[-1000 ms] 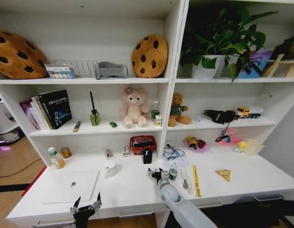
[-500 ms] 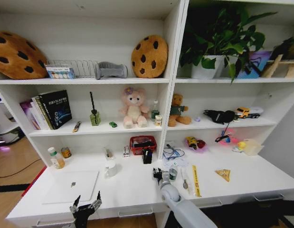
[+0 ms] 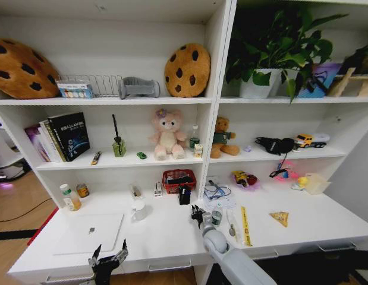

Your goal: Organize the objects on the table.

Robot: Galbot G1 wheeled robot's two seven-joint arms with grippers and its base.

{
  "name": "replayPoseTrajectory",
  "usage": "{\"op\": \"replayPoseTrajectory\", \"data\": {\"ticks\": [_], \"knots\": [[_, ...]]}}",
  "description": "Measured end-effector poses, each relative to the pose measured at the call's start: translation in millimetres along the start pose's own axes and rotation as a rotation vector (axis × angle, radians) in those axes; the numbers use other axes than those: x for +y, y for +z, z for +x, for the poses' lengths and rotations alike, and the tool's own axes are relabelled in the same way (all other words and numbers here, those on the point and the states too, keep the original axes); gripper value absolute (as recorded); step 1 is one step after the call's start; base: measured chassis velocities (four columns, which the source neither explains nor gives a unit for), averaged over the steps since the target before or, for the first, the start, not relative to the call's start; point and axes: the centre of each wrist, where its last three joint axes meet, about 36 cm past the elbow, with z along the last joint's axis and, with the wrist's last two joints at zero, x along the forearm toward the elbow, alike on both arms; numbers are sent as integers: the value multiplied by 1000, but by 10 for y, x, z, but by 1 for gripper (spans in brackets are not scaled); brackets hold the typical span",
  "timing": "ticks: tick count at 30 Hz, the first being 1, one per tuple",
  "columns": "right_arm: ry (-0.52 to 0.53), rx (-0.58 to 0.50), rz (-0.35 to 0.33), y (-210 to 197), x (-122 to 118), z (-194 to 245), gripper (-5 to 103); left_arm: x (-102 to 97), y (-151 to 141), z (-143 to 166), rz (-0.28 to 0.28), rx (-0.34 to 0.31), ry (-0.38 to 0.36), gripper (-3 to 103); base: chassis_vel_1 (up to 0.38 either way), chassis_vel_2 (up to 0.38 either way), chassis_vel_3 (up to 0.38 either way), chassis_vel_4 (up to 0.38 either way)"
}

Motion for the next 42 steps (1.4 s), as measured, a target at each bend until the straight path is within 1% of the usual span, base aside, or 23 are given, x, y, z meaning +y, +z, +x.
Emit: {"op": "replayPoseTrajectory", "data": {"ticks": [1, 2, 4, 6, 11, 15, 16, 17, 19, 24, 30, 33, 38, 42], "knots": [[-16, -59, 2, -24, 8, -16, 13, -8, 5, 2, -1, 1, 2, 100, 0, 0, 0, 0], [-16, -59, 2, -24, 8, -16, 13, -8, 5, 2, -1, 1, 2, 100, 0, 0, 0, 0], [-39, -151, 11, -60, -21, -92, 13, -28, 14, 10, -1, 4, 6, 100, 0, 0, 0, 0], [-51, -197, 10, -77, -67, -168, 13, -50, 23, 24, 3, 8, 6, 100, 0, 0, 0, 0], [-56, -230, 1, -71, -90, -273, 13, -59, 28, 41, 1, 11, 6, 100, 0, 0, 0, 0], [-55, -267, 3, -61, -94, -447, 13, -58, 35, 58, -5, 15, 6, 100, 0, 0, 0, 0], [-58, -293, 5, -88, -96, -571, 13, -54, 32, 66, -6, 16, 6, 100, 0, 0, 0, 0], [-58, -293, 5, -88, -96, -571, 13, -54, 32, 66, -6, 16, 6, 100, 0, 0, 0, 0], [-62, -341, 5, -130, -119, -810, 13, -41, -8, 92, -8, 8, 6, 100, 0, 0, 0, 0], [-56, -339, 11, -16, -207, -969, 13, -12, -40, 91, -3, -2, -4, 100, 0, 0, 0, 0], [-42, -337, 3, -12, -201, -1124, 13, -29, -33, 105, -2, -1, -2, 100, 0, 0, 0, 0], [-29, -326, 1, 50, -135, -1229, 13, -8, -61, 122, -4, -8, -4, 100, 0, 0, 0, 0], [-28, -319, 7, 179, -48, -1283, 13, 29, -89, 122, 2, -15, -13, 100, 0, 0, 0, 0], [-31, -325, -3, 216, 33, -1333, 13, 57, -85, 125, -1, -14, -16, 100, 0, 0, 0, 0]]}}
